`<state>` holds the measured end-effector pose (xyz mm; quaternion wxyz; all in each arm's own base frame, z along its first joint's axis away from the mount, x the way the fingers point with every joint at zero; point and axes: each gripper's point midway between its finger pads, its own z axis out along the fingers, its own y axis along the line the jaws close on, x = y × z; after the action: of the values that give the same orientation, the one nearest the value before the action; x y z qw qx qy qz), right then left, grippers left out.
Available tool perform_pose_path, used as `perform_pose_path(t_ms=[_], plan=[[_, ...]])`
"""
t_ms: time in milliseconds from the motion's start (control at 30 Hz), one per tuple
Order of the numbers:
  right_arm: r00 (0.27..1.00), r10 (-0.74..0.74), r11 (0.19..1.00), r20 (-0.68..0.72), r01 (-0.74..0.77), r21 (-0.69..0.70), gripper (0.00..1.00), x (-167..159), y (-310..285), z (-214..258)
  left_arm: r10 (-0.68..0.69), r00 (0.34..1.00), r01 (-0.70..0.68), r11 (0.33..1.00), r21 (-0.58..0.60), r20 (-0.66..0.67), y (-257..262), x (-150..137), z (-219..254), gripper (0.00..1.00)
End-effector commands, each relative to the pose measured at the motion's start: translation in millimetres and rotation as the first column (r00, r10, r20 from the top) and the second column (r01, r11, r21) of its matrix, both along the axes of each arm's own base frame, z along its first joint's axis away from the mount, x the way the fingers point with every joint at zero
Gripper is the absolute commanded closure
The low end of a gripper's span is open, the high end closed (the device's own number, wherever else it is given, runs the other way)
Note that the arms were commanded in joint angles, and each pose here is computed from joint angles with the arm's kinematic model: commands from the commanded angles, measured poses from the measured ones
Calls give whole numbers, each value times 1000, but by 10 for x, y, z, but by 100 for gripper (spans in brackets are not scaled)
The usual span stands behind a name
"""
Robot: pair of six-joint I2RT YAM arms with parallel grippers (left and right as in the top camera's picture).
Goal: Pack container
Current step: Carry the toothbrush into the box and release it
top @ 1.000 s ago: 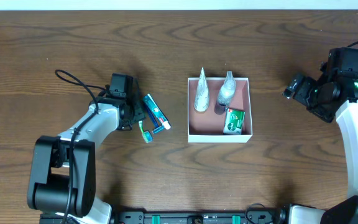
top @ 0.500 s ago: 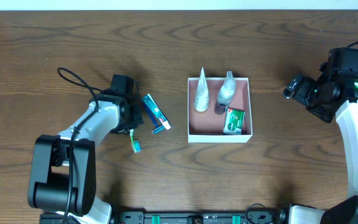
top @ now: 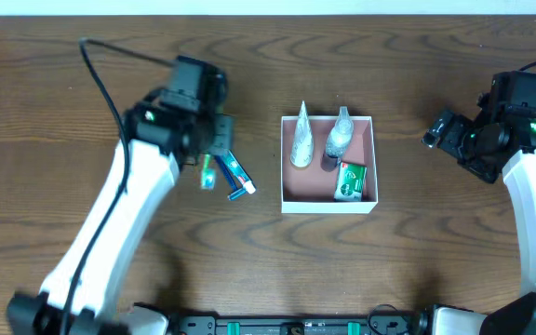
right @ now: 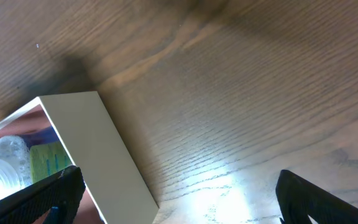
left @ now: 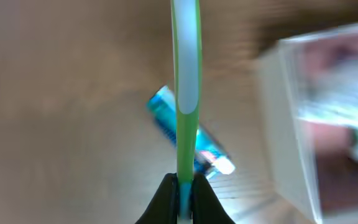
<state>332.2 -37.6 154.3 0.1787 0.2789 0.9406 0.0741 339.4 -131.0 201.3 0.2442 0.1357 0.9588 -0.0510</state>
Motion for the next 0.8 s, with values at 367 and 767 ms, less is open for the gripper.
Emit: perform_pose_path(t_ms=[367,767], plan=[[1000,13,1000,10,-13,0,1,4,-8,22,-965,261,914,253,316,17,-1628,-673,-342,94],[1000,23,999,15,-24,27,1,11,42,28,-909,415,880,412,236,42,-1821,-460,-618,48]])
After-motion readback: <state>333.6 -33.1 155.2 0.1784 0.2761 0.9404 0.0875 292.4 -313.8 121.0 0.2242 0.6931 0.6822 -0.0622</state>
